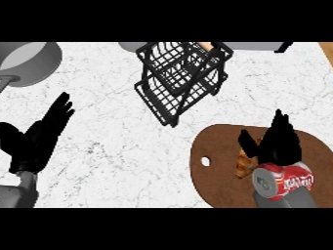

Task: Pick the croissant from the cutting board and place it in the tiered basket

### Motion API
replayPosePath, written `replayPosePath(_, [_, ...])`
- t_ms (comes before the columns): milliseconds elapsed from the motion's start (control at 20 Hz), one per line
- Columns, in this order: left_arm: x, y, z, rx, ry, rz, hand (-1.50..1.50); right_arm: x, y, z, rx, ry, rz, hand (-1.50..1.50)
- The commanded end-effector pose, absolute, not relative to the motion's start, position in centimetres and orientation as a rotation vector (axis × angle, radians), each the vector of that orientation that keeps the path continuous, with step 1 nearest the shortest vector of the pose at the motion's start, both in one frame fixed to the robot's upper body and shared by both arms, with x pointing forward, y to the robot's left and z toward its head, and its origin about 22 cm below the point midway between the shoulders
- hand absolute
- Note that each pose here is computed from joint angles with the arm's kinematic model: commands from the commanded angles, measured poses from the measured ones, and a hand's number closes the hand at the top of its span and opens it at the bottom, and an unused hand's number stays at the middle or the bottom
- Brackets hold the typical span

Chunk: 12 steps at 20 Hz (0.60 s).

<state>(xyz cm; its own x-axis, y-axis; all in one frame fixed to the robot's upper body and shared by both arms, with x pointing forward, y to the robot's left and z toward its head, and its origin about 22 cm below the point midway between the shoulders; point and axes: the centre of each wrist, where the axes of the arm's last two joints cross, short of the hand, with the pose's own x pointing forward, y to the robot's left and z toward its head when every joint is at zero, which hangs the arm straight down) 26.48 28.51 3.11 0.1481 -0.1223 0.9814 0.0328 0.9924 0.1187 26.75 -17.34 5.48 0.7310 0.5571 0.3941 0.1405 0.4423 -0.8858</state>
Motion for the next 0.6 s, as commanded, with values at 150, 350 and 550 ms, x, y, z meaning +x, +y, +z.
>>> replayPosePath(150, [26.1,30.1,4.2,0.068,-1.415,-0.089,0.0,28.1,-15.0,5.7,-1.155,-0.478,0.236,-1.5])
replayPosePath(350, [25.5,29.9,3.2,0.08,-1.415,-0.101,0.0,27.3,-15.6,5.7,-1.228,-0.47,0.236,-1.5])
replayPosePath(550, [26.2,29.6,3.2,0.07,-1.41,-0.096,0.0,27.3,-15.4,4.9,-1.265,-0.477,0.24,-1.5])
